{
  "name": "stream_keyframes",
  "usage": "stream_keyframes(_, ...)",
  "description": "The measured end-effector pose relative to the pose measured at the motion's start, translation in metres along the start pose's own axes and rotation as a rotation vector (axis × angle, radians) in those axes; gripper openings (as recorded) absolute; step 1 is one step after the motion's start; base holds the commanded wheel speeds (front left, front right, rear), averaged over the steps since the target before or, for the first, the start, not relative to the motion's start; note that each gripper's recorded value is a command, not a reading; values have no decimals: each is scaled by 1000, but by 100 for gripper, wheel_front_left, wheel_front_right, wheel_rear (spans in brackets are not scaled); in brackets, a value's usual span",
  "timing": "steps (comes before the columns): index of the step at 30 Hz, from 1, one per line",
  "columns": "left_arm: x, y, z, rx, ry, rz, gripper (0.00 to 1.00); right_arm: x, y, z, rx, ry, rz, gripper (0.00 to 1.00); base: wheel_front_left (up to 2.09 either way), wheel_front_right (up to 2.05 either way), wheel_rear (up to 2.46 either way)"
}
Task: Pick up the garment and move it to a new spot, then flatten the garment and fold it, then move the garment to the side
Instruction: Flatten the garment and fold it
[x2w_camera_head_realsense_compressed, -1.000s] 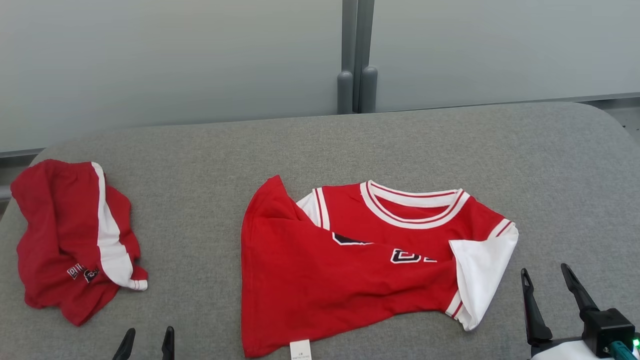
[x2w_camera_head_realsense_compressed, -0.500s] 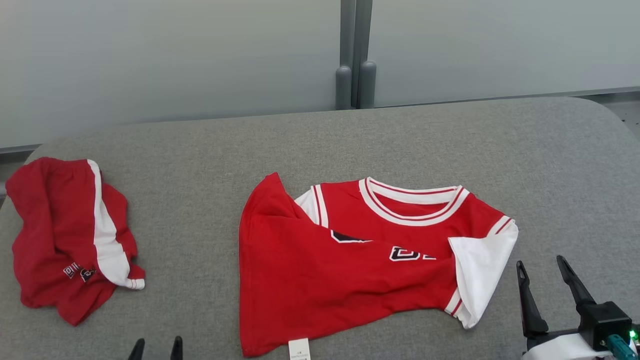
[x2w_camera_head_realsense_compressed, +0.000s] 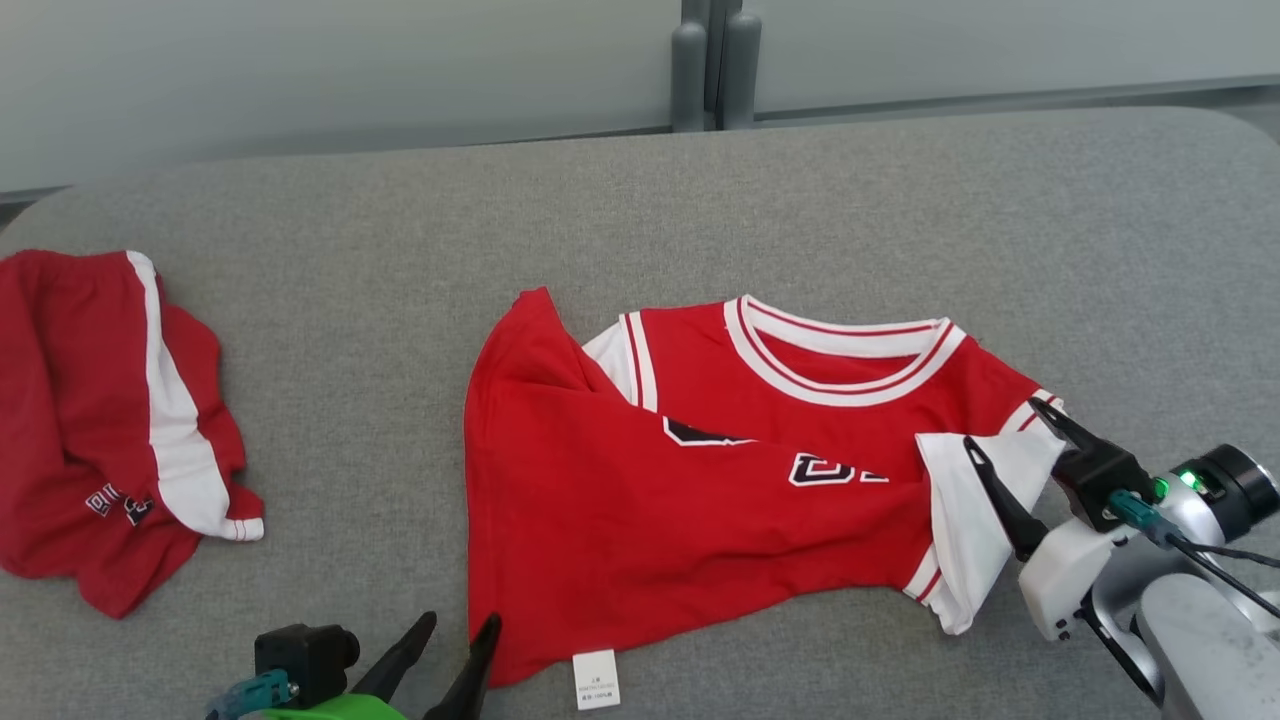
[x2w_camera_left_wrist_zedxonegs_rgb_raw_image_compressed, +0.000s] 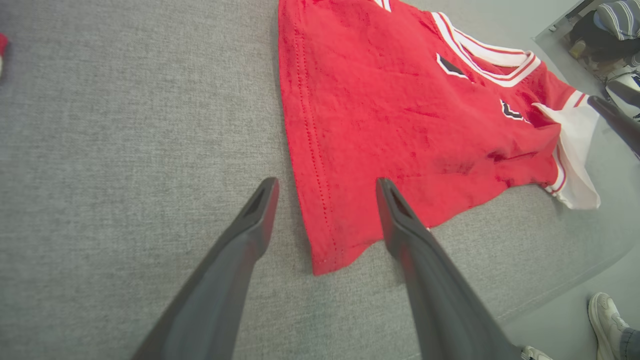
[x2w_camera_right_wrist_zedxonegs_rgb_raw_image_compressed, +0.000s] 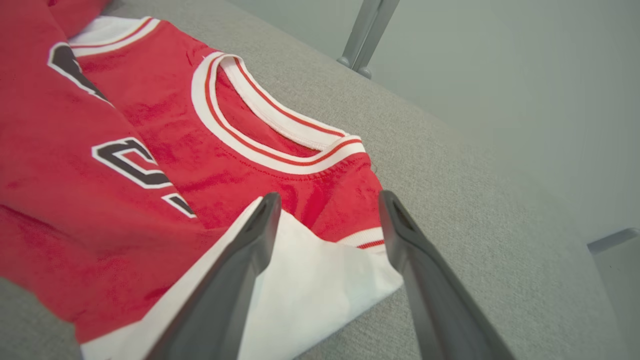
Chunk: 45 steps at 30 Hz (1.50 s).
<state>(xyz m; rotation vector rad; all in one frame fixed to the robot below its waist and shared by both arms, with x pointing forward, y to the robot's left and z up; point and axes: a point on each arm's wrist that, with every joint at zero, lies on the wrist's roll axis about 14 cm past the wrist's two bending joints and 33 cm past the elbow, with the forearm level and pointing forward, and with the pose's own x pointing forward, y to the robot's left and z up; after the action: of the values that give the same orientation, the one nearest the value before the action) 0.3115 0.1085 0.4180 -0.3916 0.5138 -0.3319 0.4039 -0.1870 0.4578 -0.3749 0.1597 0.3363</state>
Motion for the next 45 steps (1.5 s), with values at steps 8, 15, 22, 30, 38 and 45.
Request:
stream_keyframes(8,15,-9,-20,-56,154,-41,100,27,28,-43,-22,230,196,100,0,0,0)
stream_keyframes(15,19,-4,-30,-71,215,-26,100,32,37,-47,-32,290,290,100,0,0,0)
stream_keyframes(22,18,-4,-37,-58,259,-20,100,25,35,-45,-18,320,325,39,0,0,0)
stream_keyframes(30,11,-8,-38,-57,274,-19,100,17,27,-43,2,340,320,0,0,0,0)
stream_keyframes(38,7,-3,-30,-61,262,5,100,21,20,-33,22,299,299,0,0,0,0)
stream_keyframes(45,10,3,-42,-58,325,25,100,26,13,-27,27,273,280,0,0,0,0)
